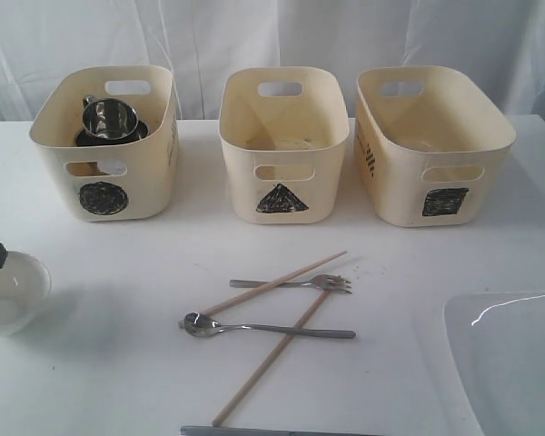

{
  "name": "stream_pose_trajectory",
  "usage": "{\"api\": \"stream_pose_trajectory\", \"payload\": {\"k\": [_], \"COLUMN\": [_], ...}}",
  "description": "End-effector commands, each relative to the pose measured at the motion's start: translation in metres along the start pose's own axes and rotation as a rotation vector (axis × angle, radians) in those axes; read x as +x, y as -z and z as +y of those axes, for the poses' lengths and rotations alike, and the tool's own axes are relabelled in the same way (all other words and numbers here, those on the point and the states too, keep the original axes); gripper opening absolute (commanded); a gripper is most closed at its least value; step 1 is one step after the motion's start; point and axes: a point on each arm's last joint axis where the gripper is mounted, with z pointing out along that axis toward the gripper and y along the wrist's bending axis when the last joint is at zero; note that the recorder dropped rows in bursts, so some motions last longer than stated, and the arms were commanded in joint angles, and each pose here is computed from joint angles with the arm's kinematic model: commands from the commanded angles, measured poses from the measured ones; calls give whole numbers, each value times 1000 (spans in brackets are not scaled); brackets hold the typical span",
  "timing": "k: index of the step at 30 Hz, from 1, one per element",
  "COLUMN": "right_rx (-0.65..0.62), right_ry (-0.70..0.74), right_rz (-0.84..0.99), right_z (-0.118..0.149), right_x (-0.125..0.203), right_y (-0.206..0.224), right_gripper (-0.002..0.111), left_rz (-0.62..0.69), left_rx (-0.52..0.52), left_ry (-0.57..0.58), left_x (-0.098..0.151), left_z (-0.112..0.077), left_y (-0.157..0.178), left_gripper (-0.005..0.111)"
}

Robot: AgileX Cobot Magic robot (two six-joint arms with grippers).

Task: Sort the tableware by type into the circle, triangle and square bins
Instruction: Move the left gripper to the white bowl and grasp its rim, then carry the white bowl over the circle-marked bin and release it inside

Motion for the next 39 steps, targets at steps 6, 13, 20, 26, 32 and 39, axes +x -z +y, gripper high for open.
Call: {"api": "stream_pose_trajectory", "payload": {"k": [6,13,20,26,32,39], "right_rx": [7,7,7,7,7,7], "right_ry": [2,2,2,2,2,2], "right_rz": [-7,-7,-7,-7,-7,-7], "right_z": [0,0,0,0,0,0], "right_x": [0,0,0,0,0,0], "right_y": [0,0,0,0,0,0], "right_gripper": [0,0,0,0,0,0], "left_rz": [-390,-765,-996,-1260,-1210,-1237], "left_rx": [55,83,69,21,-3,95], "left_ry": [68,114,131,-10,-172,-140], "left_x": [8,5,-12,-71,-139,-168], "left_z": [-3,-2,1,-13,-31,-43], "left_y": [90,143,155,134,85,53], "left_gripper": [0,0,0,0,0,0]}}
